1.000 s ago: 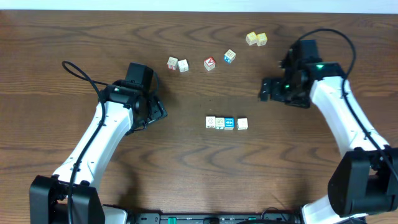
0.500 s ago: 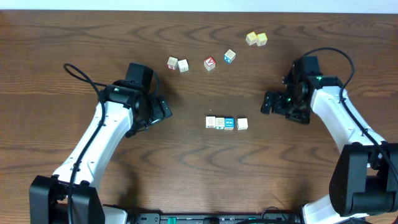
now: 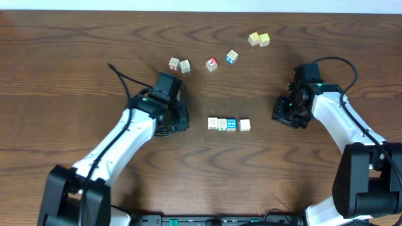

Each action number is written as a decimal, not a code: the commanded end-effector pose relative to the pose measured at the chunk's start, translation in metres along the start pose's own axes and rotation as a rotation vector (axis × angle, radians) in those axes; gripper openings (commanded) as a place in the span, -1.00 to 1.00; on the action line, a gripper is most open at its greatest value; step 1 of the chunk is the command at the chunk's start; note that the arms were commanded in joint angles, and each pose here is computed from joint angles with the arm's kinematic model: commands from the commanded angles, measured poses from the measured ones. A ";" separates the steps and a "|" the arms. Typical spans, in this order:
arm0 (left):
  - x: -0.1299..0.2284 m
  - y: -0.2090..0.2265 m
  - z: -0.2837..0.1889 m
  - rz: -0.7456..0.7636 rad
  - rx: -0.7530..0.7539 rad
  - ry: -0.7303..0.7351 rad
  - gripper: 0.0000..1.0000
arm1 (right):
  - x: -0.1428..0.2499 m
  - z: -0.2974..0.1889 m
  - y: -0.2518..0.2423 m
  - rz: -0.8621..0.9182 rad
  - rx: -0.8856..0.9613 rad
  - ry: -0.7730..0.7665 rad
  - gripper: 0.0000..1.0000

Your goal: Lift 4 blocks

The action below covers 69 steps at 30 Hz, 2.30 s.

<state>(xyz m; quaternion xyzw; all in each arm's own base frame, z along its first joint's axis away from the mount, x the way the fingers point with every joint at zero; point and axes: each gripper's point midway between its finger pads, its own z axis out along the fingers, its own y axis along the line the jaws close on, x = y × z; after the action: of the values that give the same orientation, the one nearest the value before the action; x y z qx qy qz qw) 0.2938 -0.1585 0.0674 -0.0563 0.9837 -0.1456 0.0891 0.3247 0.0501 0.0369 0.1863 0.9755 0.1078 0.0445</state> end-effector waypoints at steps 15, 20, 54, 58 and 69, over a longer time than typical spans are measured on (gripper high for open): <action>0.010 -0.021 0.081 0.039 0.146 0.148 -0.86 | 0.025 0.031 0.038 -0.028 -0.167 0.021 -0.87; 0.014 -0.025 0.081 0.043 0.171 0.170 -0.86 | 0.028 0.031 0.052 -0.070 -0.263 0.035 -0.81; 0.011 -0.052 0.085 0.095 0.218 0.117 -0.85 | 0.042 0.037 0.053 -0.032 -0.302 0.078 -0.97; 0.013 -0.054 0.085 0.102 0.220 0.120 -0.86 | 0.042 0.037 0.053 -0.032 -0.303 0.078 -0.98; 0.020 -0.061 0.086 0.126 0.222 0.129 -0.85 | 0.047 0.038 0.057 -0.042 -0.299 0.089 -0.97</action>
<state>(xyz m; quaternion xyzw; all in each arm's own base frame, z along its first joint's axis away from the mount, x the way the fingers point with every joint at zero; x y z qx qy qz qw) 0.3017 -0.2436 0.0085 0.0300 0.9657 -0.2523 0.0538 0.3100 0.1224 0.0118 0.1496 0.9547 0.2543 0.0395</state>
